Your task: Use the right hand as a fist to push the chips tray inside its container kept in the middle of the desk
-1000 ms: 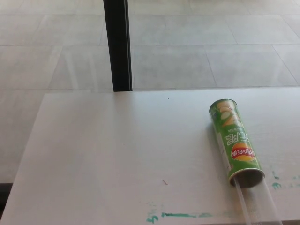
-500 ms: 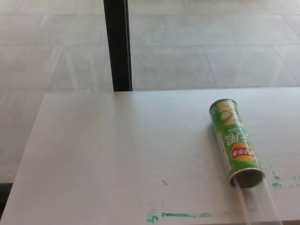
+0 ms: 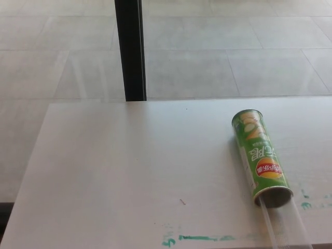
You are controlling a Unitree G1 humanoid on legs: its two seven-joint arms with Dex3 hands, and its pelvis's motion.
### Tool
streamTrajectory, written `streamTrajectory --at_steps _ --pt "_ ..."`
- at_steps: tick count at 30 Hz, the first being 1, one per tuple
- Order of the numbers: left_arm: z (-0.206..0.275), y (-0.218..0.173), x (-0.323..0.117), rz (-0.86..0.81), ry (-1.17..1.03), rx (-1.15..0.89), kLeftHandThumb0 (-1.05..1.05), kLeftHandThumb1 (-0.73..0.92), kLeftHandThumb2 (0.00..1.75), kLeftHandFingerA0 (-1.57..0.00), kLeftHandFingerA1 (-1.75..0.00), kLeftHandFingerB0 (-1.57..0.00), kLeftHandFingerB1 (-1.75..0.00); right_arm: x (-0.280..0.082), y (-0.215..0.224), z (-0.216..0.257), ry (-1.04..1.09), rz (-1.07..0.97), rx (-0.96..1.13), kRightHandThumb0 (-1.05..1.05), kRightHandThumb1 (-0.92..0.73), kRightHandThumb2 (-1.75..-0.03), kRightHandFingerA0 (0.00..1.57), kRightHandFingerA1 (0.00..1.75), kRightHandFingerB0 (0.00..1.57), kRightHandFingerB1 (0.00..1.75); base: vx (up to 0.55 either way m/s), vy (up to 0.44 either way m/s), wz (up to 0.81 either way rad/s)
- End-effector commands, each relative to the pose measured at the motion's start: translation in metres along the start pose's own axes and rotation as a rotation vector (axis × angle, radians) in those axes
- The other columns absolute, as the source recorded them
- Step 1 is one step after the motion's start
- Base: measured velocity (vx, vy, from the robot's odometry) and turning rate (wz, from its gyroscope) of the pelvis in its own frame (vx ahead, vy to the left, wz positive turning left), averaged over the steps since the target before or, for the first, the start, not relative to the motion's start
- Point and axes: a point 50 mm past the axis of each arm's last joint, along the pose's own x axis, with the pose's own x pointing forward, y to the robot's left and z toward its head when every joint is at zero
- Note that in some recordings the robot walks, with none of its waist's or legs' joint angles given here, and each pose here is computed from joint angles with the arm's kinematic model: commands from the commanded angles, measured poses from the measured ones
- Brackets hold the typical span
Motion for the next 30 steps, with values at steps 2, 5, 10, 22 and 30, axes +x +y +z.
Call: streamTrajectory --at_steps 2,5,10,22,30 --pt "0.018 0.019 -0.001 0.042 -0.079 0.095 -0.75 0.68 1.41 -1.46 -1.60 -0.42 -1.01 0.024 0.030 -0.025 0.154 0.392 -0.665 -0.68 -0.74 -0.63 0.94 0.63 0.70 0.46 0.00 0.000 0.00" --pt "0.018 0.018 -0.001 0.040 -0.086 0.120 -0.73 0.66 1.40 -1.43 -1.58 -0.41 -0.99 0.029 0.030 -0.029 0.157 0.371 -0.694 -0.69 -0.76 -0.63 0.97 0.81 0.76 0.48 0.00 0.000 0.00" --pt "0.017 0.018 -0.001 0.047 -0.085 0.108 -0.67 0.67 1.38 -1.47 -1.56 -0.53 -1.03 0.038 0.031 -0.045 0.180 0.357 -0.761 -0.68 -0.72 -0.62 1.00 0.86 0.81 0.49 0.00 0.000 0.00" --pt "0.016 0.018 -0.002 0.035 -0.090 0.110 -0.77 0.73 1.45 -1.46 -1.61 -0.50 -1.06 0.048 0.025 -0.068 0.283 0.405 -0.794 -0.67 -0.77 -0.63 0.96 0.99 0.65 0.44 0.00 0.000 0.00" --pt "0.016 0.019 -0.002 0.039 -0.085 0.117 -0.79 0.75 1.47 -1.45 -1.62 -0.44 -1.04 0.055 0.023 -0.068 0.284 0.311 -0.805 -0.69 -0.76 -0.63 0.95 1.07 0.73 0.47 0.00 0.000 0.00"
